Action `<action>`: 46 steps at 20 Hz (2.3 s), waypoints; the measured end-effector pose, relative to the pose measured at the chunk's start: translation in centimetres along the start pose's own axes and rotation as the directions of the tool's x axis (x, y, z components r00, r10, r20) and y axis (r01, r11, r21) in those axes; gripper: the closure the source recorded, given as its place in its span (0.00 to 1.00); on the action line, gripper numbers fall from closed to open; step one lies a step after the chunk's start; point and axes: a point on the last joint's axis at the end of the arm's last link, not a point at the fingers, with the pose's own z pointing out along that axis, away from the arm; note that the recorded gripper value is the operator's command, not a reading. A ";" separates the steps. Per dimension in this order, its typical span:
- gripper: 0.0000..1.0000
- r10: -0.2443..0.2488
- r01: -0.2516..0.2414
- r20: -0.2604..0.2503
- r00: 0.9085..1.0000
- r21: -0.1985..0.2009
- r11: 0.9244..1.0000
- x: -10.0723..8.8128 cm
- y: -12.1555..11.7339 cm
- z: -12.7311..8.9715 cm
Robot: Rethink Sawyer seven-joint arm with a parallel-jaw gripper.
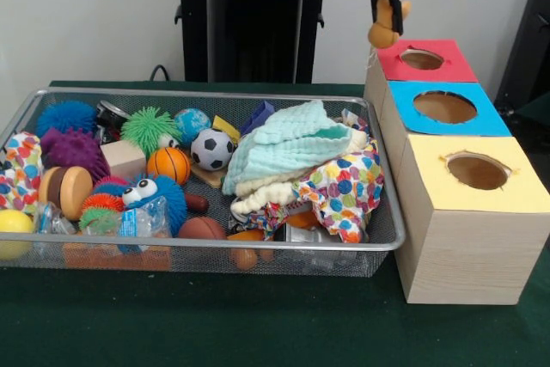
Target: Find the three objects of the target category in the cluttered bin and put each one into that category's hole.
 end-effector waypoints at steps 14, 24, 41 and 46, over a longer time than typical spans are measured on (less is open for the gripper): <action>1.00 -0.029 0.030 0.028 0.999 -0.032 0.999 1.5 2.3 3.3; 1.00 -0.073 0.074 0.023 0.997 -0.059 0.996 2.1 2.7 6.3; 1.00 0.100 -0.094 0.077 0.992 -0.071 0.993 5.3 3.1 8.3; 0.00 0.096 -0.088 0.128 0.987 -0.067 0.994 5.4 3.1 8.3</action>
